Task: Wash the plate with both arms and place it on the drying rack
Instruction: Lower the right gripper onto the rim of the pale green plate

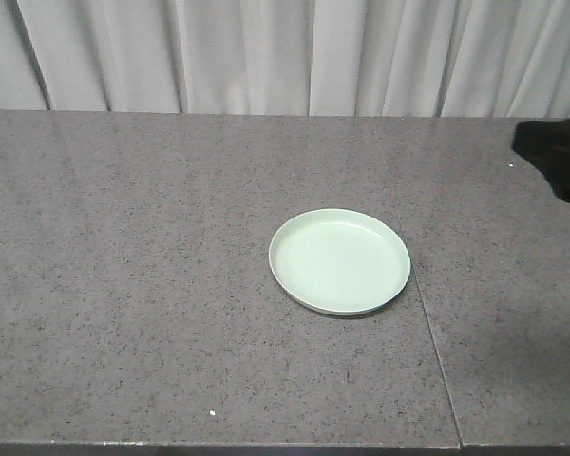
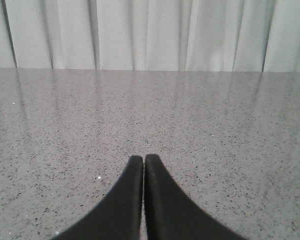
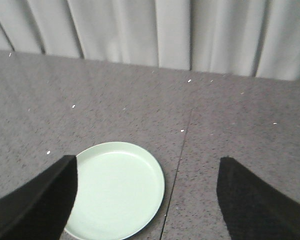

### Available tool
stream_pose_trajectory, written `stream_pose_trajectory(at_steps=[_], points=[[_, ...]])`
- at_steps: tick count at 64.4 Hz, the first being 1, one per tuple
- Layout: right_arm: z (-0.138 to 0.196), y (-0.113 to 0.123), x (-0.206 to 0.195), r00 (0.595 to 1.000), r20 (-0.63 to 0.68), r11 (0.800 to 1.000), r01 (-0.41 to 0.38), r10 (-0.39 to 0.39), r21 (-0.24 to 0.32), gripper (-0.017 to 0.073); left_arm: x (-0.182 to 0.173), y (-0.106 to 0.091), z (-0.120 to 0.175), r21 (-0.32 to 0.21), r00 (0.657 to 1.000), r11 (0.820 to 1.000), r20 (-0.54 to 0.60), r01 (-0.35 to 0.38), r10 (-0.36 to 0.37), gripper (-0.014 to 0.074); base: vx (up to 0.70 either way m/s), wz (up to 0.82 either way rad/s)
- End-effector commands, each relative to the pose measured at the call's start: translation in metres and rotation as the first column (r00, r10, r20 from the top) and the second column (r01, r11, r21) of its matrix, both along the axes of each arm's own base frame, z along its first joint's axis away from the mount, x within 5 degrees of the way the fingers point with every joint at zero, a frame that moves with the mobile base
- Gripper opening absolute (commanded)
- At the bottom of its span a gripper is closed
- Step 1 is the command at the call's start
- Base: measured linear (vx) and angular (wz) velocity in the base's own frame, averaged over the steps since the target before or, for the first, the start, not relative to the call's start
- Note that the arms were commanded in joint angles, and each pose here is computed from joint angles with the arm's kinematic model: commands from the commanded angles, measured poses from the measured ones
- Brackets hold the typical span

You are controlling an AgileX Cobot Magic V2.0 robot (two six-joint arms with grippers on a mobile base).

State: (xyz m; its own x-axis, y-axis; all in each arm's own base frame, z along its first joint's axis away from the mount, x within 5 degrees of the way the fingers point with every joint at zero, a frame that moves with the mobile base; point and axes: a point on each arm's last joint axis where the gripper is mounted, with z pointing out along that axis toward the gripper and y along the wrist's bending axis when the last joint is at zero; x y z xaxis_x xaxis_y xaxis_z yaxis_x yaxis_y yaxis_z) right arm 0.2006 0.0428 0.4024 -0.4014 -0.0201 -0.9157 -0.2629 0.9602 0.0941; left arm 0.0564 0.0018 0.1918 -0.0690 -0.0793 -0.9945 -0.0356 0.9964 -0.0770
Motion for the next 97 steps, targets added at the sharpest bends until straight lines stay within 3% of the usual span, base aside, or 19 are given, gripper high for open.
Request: stream_pose_trajectory(at_steps=[1, 7, 15, 23, 28, 37, 50, 54, 64, 87, 97], points=[[0.016, 0.011, 0.030, 0.996, 0.015, 0.996, -0.090, 0.090, -0.019, 0.0547, 0.000, 0.000, 0.001, -0.003, 0.997, 1.000, 0.074, 0.001, -0.001, -0.0006, 0.00, 0.00], [0.008, 0.021, 0.062, 0.987, -0.044, 0.988, -0.155, 0.154, -0.024, 0.0547, 0.000, 0.000, 0.001, -0.003, 0.997, 1.000, 0.074, 0.001, -0.001, -0.0006, 0.00, 0.00], [-0.017, 0.029, 0.110, 0.969, -0.169, 0.980, -0.192, 0.181, -0.046, 0.0547, 0.000, 0.000, 0.001, -0.003, 0.997, 1.000, 0.074, 0.001, -0.001, -0.0006, 0.00, 0.00], [-0.050, 0.036, 0.151, 0.920, -0.336, 0.969, -0.236, 0.200, -0.068, 0.0547, 0.000, 0.000, 0.001, -0.003, 0.997, 1.000, 0.074, 0.001, -0.001, -0.0006, 0.00, 0.00], [-0.069, 0.038, 0.173, 0.889, -0.418, 0.969, -0.236, 0.185, -0.073, 0.0547, 0.000, 0.000, 0.001, -0.003, 0.997, 1.000, 0.074, 0.001, -0.001, -0.0006, 0.00, 0.00], [-0.097, 0.034, 0.202, 0.834, -0.542, 0.969, -0.207, 0.103, -0.135, 0.0547, 0.000, 0.000, 0.001, -0.003, 0.997, 1.000, 0.074, 0.001, -0.001, -0.0006, 0.00, 0.00], [-0.118, 0.044, 0.220, 0.803, -0.594, 0.938, -0.238, 0.045, -0.251, 0.0547, 0.000, 0.000, 0.001, -0.003, 0.997, 1.000, 0.074, 0.001, -0.001, -0.0006, 0.00, 0.00], [-0.123, 0.053, 0.221, 0.802, -0.596, 0.926, -0.258, 0.047, -0.275, 0.0547, 0.000, 0.000, 0.001, -0.003, 0.997, 1.000, 0.074, 0.001, -0.001, -0.0006, 0.00, 0.00], [-0.137, 0.068, 0.223, 0.795, -0.607, 0.916, -0.250, 0.010, -0.313, 0.0547, 0.000, 0.000, 0.001, -0.003, 0.997, 1.000, 0.074, 0.001, -0.001, -0.0006, 0.00, 0.00], [-0.152, 0.069, 0.226, 0.764, -0.645, 0.917, -0.242, -0.022, -0.318, 0.0540, 0.000, 0.000, 0.001, -0.003, 0.997, 1.000, 0.074, 0.001, -0.001, -0.0006, 0.00, 0.00], [-0.156, 0.069, 0.226, 0.748, -0.663, 0.918, -0.242, -0.031, -0.315, 0.0446, 0.000, 0.000, 0.001, -0.003, 0.997, 1.000, 0.074, 0.001, -0.001, -0.0006, 0.00, 0.00]])
